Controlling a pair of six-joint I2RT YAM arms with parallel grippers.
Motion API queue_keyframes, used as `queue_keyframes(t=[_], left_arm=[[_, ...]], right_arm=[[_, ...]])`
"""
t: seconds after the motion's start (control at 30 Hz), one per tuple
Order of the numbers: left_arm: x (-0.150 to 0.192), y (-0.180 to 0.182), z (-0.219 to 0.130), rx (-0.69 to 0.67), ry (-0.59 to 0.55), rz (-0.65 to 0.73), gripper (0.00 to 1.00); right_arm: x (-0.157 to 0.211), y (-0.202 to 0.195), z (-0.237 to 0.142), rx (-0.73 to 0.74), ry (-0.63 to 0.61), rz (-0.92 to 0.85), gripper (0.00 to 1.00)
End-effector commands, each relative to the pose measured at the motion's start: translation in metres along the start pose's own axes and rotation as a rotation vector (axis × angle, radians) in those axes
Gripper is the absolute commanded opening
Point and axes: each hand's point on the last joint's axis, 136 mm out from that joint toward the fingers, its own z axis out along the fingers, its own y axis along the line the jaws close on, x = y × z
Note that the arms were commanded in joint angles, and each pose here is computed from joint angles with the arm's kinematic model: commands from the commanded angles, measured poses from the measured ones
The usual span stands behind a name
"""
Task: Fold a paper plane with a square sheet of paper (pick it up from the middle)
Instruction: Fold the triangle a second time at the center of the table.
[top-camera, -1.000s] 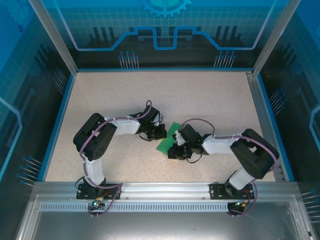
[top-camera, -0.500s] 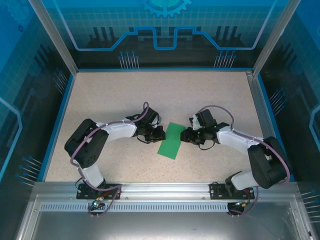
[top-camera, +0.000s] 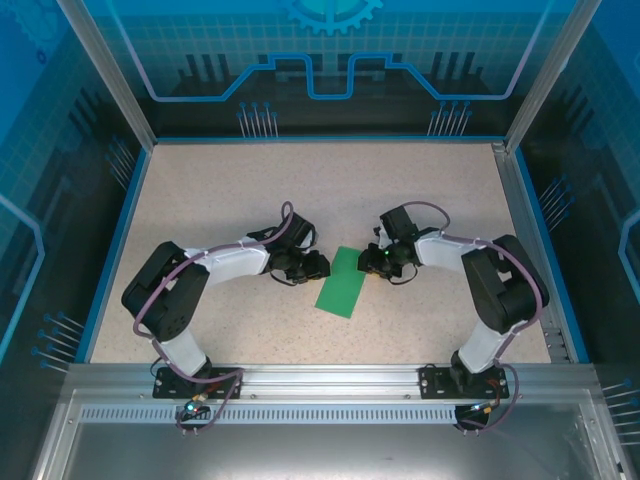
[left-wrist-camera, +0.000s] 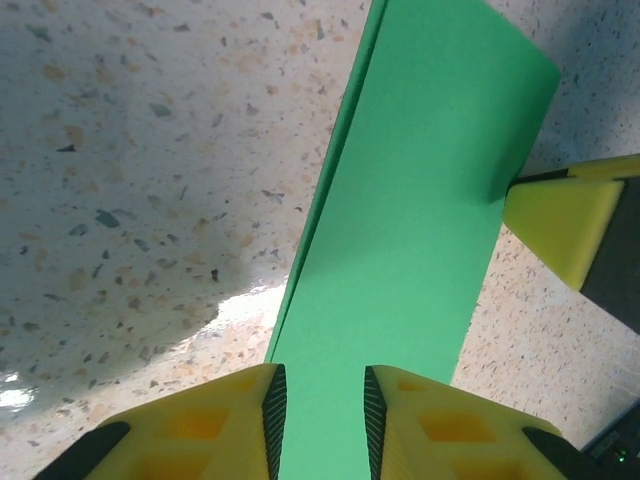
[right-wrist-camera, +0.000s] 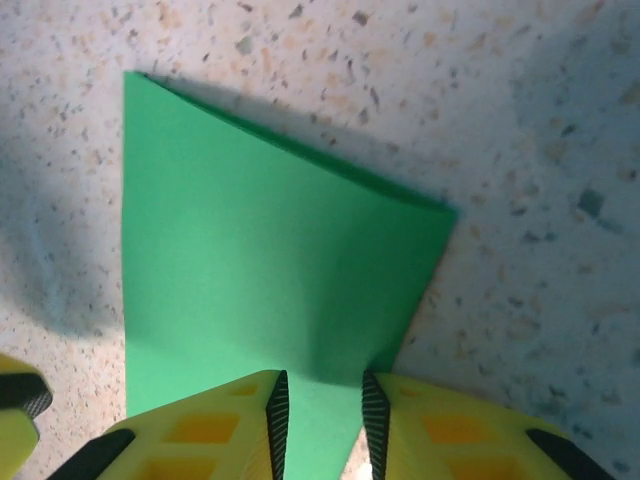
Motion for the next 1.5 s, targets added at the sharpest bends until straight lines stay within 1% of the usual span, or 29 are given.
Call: queue_keyframes(t=[0.0, 0.07, 0.23, 0.37, 0.4, 0.43, 0.57, 0.67, 0.77, 1.07, 1.17, 1.2, 1.47], left_arm=[[0.001, 0.006, -0.009, -0.03, -0.006, -0.004, 0.31], [0.0, 0.007, -0.01, -0.041, -0.01, -0.001, 0.31], [0.001, 0.007, -0.012, -0.04, -0.01, -0.001, 0.32], [0.0, 0.004, -0.012, -0.027, -0.01, -0.006, 0.35], [0.0, 0.003, -0.011, -0.021, -0.008, -0.007, 0.39], [-0.001, 0.001, -0.011, -0.009, -0.003, -0.008, 0.42], [-0.004, -0.001, -0.007, 0.058, 0.031, -0.051, 0.43], [-0.007, -0.005, -0.006, 0.115, 0.051, -0.066, 0.47], [-0.009, -0.009, -0.003, 0.156, 0.074, -0.069, 0.47], [-0.01, -0.003, 0.006, 0.151, 0.1, -0.083, 0.47], [-0.01, -0.002, 0.007, 0.147, 0.103, -0.08, 0.47], [-0.01, -0.003, 0.007, 0.148, 0.105, -0.08, 0.47], [-0.011, -0.004, 0.009, 0.149, 0.114, -0.081, 0.47]], right_arm=[[-0.014, -0.006, 0.007, 0.017, -0.002, 0.011, 0.28], [-0.016, -0.009, 0.012, 0.008, 0.009, 0.011, 0.28], [-0.024, 0.014, 0.009, -0.086, 0.037, -0.082, 0.28], [-0.026, 0.017, -0.003, -0.064, 0.038, -0.118, 0.3], [-0.025, 0.017, -0.005, -0.061, 0.034, -0.122, 0.31], [-0.025, 0.018, -0.009, -0.064, 0.025, -0.126, 0.31], [-0.018, 0.026, -0.021, -0.092, 0.009, -0.138, 0.33], [-0.008, 0.034, -0.023, -0.13, 0.018, -0.156, 0.34], [0.002, 0.041, -0.019, -0.149, 0.039, -0.169, 0.32], [0.013, 0.032, 0.007, -0.17, 0.086, -0.126, 0.3], [0.011, 0.028, 0.01, -0.162, 0.08, -0.118, 0.3], [0.02, 0.02, 0.013, -0.151, 0.098, -0.104, 0.3], [0.025, 0.019, 0.004, -0.181, 0.082, -0.096, 0.3]])
